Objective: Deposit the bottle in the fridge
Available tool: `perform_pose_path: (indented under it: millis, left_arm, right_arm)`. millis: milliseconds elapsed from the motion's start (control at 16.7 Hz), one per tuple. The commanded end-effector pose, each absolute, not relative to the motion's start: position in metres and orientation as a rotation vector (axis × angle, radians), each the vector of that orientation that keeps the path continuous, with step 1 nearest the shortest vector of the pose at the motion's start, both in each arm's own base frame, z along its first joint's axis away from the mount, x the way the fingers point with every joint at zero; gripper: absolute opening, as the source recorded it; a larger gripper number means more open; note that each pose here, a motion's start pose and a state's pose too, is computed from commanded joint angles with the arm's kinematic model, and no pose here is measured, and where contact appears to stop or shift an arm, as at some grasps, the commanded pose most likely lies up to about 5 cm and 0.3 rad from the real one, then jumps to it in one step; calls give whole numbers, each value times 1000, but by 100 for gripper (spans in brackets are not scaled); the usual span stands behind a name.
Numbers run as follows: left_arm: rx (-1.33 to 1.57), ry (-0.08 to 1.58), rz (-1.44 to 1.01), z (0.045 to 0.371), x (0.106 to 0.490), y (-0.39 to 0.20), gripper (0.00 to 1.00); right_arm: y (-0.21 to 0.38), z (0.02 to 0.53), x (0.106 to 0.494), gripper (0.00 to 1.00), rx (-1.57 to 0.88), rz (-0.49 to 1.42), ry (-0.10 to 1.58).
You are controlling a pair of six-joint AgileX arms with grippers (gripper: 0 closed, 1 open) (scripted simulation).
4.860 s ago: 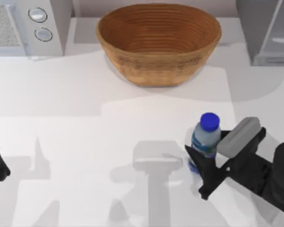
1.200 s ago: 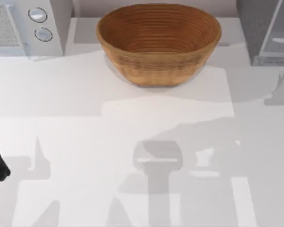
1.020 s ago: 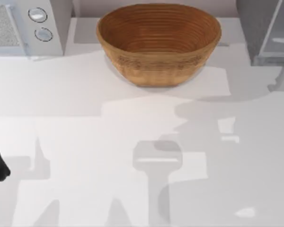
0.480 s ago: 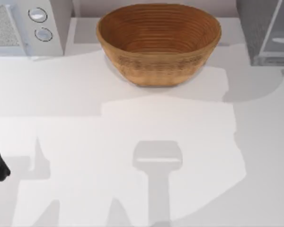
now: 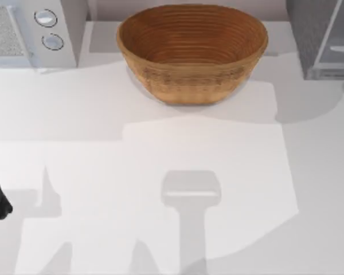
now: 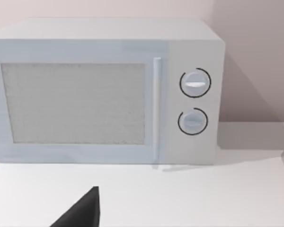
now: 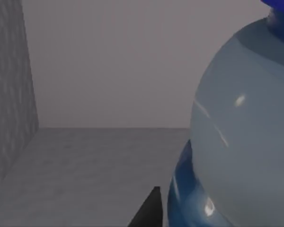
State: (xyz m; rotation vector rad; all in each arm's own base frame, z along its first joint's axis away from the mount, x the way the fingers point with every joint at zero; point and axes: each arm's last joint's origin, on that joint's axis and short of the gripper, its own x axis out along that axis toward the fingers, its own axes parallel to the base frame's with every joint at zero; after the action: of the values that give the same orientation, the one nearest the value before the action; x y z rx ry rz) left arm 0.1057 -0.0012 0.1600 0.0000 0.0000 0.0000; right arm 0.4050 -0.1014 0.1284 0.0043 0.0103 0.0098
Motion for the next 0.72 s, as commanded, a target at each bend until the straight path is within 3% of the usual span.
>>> perform_pose_path:
  millis: [720]
  left_arm:
    - [0, 0, 0, 160, 106, -1, 100]
  right_arm:
    - [-103, 129, 501, 1, 3, 11, 6]
